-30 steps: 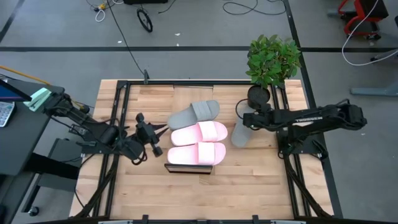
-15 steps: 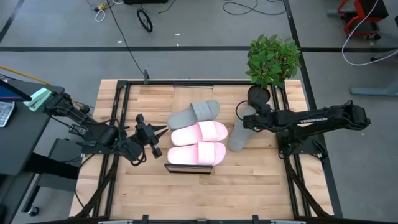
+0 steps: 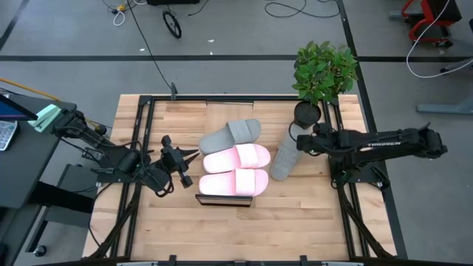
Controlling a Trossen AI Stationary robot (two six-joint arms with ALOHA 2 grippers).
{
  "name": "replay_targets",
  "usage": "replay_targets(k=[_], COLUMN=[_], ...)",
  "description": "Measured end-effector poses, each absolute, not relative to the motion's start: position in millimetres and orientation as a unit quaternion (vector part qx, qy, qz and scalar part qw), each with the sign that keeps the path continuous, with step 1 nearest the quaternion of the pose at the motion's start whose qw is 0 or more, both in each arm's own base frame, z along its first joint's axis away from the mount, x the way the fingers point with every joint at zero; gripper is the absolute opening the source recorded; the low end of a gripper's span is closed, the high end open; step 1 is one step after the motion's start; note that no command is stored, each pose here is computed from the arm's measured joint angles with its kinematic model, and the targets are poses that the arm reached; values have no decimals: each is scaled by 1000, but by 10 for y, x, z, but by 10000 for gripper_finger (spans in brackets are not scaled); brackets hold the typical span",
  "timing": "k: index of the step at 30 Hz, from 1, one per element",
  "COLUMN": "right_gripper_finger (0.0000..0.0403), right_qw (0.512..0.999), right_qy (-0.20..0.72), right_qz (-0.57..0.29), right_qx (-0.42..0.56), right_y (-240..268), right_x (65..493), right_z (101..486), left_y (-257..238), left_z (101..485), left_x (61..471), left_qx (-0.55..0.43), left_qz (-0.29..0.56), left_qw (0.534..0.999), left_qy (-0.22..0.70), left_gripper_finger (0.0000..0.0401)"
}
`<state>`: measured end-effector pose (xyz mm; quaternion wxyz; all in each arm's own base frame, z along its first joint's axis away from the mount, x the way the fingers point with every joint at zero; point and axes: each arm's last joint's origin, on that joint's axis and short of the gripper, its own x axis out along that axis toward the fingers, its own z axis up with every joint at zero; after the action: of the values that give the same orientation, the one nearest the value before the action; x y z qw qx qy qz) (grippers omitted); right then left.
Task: Pick and place slides into the shelf
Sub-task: Put the gray slides on top of the shelf
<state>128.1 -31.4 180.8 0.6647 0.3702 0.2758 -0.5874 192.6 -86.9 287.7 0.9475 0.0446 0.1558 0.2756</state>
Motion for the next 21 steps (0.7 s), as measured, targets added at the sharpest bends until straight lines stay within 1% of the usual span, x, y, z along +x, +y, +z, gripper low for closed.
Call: replay_targets(k=[7, 11, 16, 21], right_gripper_finger=[297, 286, 267, 246], right_qw=[651, 655, 670, 689], right_qy=[307, 308, 295, 256], right_qz=[-579, -565, -530, -459], right_qx=[383, 396, 429, 500], right_y=[-424, -476, -477, -455], right_x=[1240, 1174, 1071, 1009], right_z=[1812, 1865, 1897, 1694], left_y=[-869, -868, -870, -869], left_z=[2874, 2869, 2868, 2867], left_x=[1925, 1923, 1923, 1923], left_qx=[43, 45, 43, 44], left_qz=[276, 275, 272, 272], left_qw=[947, 947, 948, 948], left_qy=[156, 159, 160, 161], left_gripper_finger=[59, 54, 48, 53])
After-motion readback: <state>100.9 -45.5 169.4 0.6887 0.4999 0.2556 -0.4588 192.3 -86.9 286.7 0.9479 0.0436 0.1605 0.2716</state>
